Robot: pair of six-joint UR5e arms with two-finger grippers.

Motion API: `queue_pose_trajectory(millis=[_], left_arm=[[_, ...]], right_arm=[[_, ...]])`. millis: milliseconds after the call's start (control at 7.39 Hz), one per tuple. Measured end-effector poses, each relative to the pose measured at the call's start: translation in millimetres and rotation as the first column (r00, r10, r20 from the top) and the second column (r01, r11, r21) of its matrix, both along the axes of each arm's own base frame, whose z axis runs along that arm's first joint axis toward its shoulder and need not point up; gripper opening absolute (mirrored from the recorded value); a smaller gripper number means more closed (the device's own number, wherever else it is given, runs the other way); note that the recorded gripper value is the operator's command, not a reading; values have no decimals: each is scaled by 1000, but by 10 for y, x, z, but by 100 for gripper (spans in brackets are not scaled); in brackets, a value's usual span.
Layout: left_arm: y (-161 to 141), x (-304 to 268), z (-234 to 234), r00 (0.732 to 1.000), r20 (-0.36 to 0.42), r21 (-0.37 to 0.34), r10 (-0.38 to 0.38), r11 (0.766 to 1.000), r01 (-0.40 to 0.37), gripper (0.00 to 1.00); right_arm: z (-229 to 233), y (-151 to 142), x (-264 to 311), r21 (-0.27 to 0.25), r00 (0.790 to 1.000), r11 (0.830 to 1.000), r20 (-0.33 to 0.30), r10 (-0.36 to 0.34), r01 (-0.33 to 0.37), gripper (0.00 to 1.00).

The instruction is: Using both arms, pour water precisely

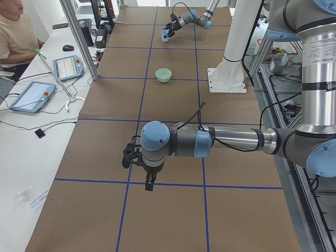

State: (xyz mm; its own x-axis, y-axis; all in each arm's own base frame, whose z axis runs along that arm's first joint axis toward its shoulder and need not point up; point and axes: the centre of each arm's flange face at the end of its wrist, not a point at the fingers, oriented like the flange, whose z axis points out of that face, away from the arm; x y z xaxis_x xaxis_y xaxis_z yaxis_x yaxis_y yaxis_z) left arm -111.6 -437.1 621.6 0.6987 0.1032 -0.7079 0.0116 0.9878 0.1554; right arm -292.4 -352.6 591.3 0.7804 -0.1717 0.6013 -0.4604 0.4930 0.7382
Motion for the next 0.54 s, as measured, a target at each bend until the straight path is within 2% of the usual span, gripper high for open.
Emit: queue_pose_trajectory(millis=[271, 541], left_arm=[[-1, 2, 1, 1000, 0, 1, 0, 1000, 0, 100], [-1, 4, 5, 1000, 0, 0, 1, 1000, -1, 100]], right_arm=[[-96, 11, 52, 28, 999, 1000, 41, 0, -1, 100], [-321, -22, 127, 43, 997, 999, 74, -29, 26, 100]])
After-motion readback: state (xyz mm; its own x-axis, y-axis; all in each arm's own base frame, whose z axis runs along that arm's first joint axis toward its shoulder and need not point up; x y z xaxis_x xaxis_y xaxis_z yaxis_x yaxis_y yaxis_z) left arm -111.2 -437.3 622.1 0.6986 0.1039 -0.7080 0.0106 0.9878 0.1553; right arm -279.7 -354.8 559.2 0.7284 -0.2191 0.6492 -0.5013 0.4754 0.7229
